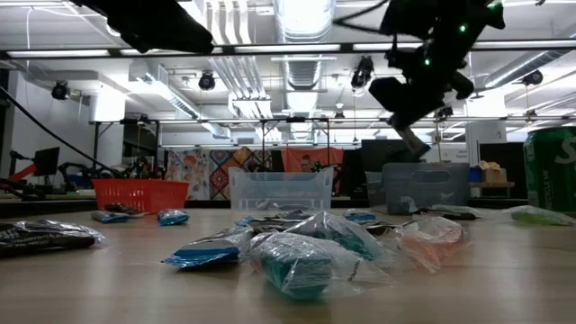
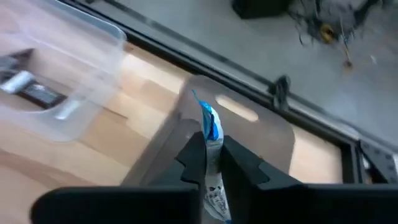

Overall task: Sort candy
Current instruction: Put the white chocolate bar into the black bin, then put the green candy into the red bin

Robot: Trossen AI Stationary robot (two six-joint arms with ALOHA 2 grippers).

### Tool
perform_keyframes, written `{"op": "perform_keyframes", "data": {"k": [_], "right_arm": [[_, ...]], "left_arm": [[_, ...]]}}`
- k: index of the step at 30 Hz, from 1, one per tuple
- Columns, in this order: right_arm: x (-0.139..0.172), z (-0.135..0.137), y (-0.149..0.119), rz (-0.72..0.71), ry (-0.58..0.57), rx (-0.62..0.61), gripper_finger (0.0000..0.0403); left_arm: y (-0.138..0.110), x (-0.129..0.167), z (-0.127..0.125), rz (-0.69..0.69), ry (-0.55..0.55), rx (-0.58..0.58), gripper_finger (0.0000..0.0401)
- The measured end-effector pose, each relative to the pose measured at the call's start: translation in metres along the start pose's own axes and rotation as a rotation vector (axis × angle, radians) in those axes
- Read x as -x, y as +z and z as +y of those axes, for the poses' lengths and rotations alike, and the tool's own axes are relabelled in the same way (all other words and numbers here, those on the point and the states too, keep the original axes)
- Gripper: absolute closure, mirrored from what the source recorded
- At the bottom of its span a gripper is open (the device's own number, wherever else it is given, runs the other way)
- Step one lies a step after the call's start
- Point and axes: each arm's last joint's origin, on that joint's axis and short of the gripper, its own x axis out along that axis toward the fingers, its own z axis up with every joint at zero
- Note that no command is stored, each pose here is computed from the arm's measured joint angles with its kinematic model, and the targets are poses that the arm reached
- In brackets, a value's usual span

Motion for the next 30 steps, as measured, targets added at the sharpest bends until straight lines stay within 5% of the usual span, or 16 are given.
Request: {"op": "perform_keyframes", "data": {"k": [12,23,30], "right_arm": [[-0.004,-0.001,0.002,0.037,0.041,-0.012,0.0223],[0.027,0.036,-0.003,0.261,0.646,0.069,0.0214],[0.052,0.059,-0.024,0.262,0.807,0.248,0.0216]], "left_arm": [[-0.010,-0.008,-0.005,0.053,0.008,-0.032,0.0269],[-0.013,-0.008,-0.006,0.089,-0.023,-0.054,0.0269],[-0.013,-0.008,-0.008,0.100,-0.101,-0.085,0.0269]]}}
